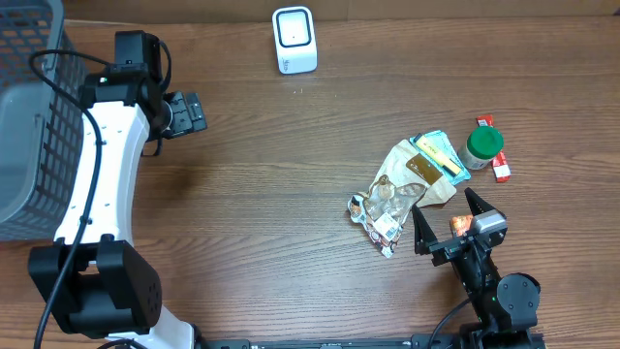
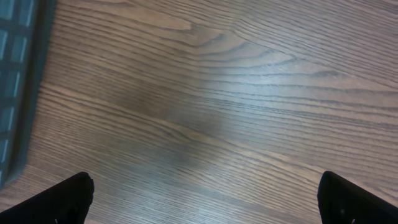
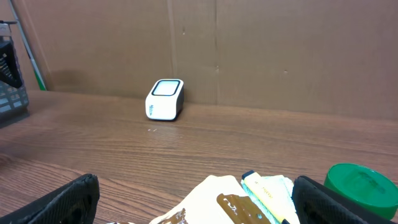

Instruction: Scan the item barcode

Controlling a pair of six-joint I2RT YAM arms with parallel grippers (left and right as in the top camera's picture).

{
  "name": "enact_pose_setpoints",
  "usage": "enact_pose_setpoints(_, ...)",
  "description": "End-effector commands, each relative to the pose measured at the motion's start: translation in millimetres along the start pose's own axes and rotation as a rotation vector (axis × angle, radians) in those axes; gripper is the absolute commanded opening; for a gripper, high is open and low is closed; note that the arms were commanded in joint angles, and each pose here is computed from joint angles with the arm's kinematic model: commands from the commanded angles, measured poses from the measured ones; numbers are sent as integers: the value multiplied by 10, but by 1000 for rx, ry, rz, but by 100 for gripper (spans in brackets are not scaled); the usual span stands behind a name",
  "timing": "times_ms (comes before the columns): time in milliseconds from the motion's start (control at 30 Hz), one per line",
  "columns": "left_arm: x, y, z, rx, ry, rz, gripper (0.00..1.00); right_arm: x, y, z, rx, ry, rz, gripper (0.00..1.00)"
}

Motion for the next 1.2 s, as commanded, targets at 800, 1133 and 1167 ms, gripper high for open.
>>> enact_pose_setpoints(800, -3289, -129, -900, 109, -901, -207, 100, -1, -36, -12, 6, -7, -15, 100)
enact_pose_setpoints(1133, -2655, 228, -1755, -53, -974, -129, 100, -1, -37, -11, 6, -8, -16, 100)
enact_pose_setpoints(1167, -2626, 239, -1767, -64, -1014, -127, 100, -1, -36, -12, 6, -7, -15, 100)
Point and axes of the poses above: each gripper's point midway between its finger pads, its own x axis out along the fingers, its own y axis along the line the jaws close on, z = x × y, the point moved 1 cm from there along -x, back along the fingers, and after that the axes turned 13 degrees about x, right-handed, at the moved point
